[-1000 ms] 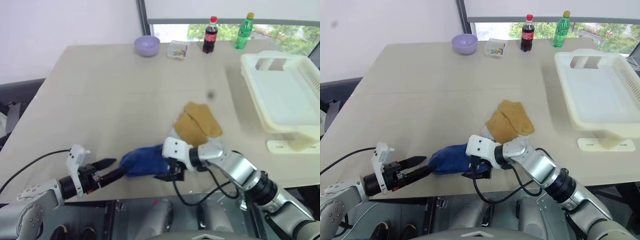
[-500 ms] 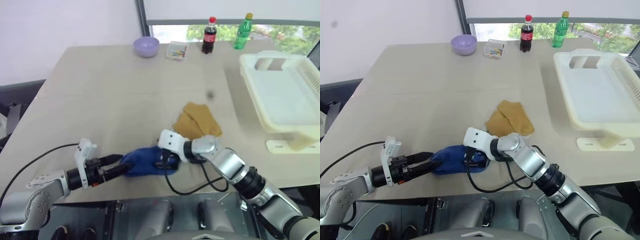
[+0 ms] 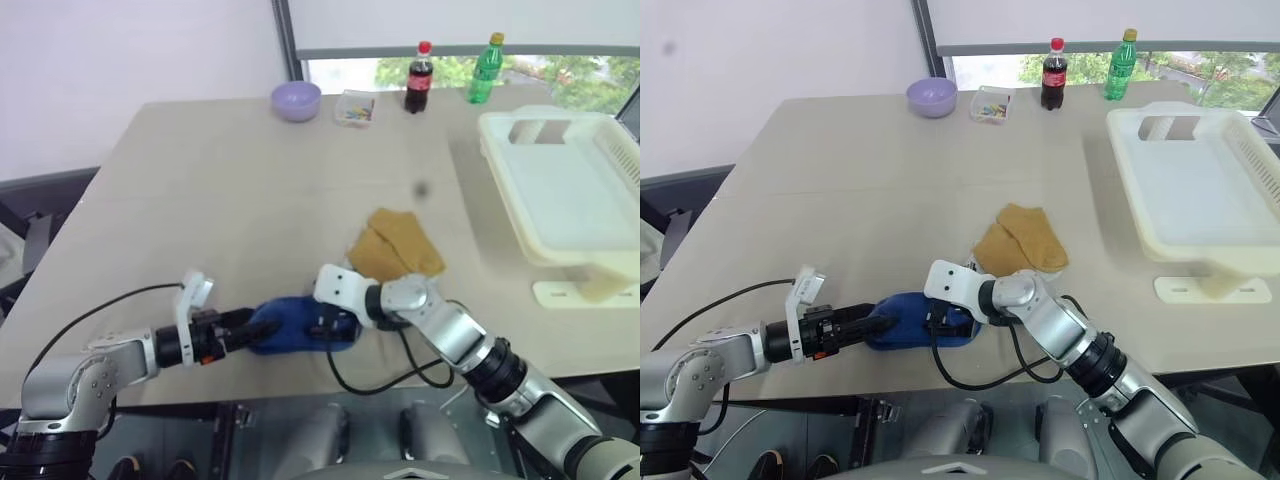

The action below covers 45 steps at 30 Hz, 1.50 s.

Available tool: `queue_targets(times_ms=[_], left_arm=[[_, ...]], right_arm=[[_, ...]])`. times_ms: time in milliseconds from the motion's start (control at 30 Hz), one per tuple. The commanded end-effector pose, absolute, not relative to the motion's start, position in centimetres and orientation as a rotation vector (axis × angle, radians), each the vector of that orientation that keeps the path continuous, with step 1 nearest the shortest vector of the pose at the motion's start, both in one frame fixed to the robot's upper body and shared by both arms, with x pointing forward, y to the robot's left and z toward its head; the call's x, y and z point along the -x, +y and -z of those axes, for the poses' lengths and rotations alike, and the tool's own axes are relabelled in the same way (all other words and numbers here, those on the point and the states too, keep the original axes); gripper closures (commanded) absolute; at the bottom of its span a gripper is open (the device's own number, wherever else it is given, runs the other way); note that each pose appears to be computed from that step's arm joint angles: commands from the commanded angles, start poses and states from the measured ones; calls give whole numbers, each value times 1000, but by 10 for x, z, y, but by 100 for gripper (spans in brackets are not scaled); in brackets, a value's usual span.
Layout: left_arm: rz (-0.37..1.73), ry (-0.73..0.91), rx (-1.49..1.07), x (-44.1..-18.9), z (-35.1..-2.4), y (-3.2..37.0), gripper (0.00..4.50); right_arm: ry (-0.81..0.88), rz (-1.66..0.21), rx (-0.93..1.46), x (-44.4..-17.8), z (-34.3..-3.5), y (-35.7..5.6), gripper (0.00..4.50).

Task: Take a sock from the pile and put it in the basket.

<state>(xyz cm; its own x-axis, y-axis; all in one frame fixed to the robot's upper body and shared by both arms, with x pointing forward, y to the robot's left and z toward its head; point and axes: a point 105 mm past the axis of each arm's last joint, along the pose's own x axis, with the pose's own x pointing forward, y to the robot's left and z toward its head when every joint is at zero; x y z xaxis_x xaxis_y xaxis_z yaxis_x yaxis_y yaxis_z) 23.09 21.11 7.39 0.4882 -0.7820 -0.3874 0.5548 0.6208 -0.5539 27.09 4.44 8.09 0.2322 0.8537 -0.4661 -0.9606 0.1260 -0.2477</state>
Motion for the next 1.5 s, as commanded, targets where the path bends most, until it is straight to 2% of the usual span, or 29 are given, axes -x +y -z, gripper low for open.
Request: queue_targets(times_ms=[33, 233, 367, 500, 533, 567, 967, 1167, 1233, 1367, 1500], left_arm=[[823, 845, 459, -208, -41, 209, 3], [823, 824, 488, -207, -43, 208, 3], [830, 816, 499, -207, -44, 206, 3], [820, 813, 499, -206, -43, 209, 0], [821, 812, 501, -206, -44, 209, 0], [822, 811, 500, -206, -44, 209, 0], [826, 808, 495, -205, -45, 209, 0], [821, 799, 502, -207, -46, 210, 0], [819, 799, 503, -207, -45, 210, 0], [821, 787, 535, -209, -46, 208, 0], [848, 737, 619, -214, -57, 200, 0]], right_arm=[[171, -1373, 476, -265, -114, 46, 0], [146, -1395, 425, -259, -122, 51, 0], [82, -1490, 408, -241, -121, 49, 0], [96, -1455, 432, -248, -113, 44, 110], [99, -1450, 434, -249, -112, 44, 167], [98, -1439, 437, -251, -111, 45, 201], [99, -1441, 481, -256, -97, 51, 201], [144, -1459, 556, -256, -72, 46, 201], [135, -1449, 549, -257, -73, 47, 253], [103, -1429, 534, -260, -81, 46, 253], [120, -1431, 558, -259, -75, 44, 253]])
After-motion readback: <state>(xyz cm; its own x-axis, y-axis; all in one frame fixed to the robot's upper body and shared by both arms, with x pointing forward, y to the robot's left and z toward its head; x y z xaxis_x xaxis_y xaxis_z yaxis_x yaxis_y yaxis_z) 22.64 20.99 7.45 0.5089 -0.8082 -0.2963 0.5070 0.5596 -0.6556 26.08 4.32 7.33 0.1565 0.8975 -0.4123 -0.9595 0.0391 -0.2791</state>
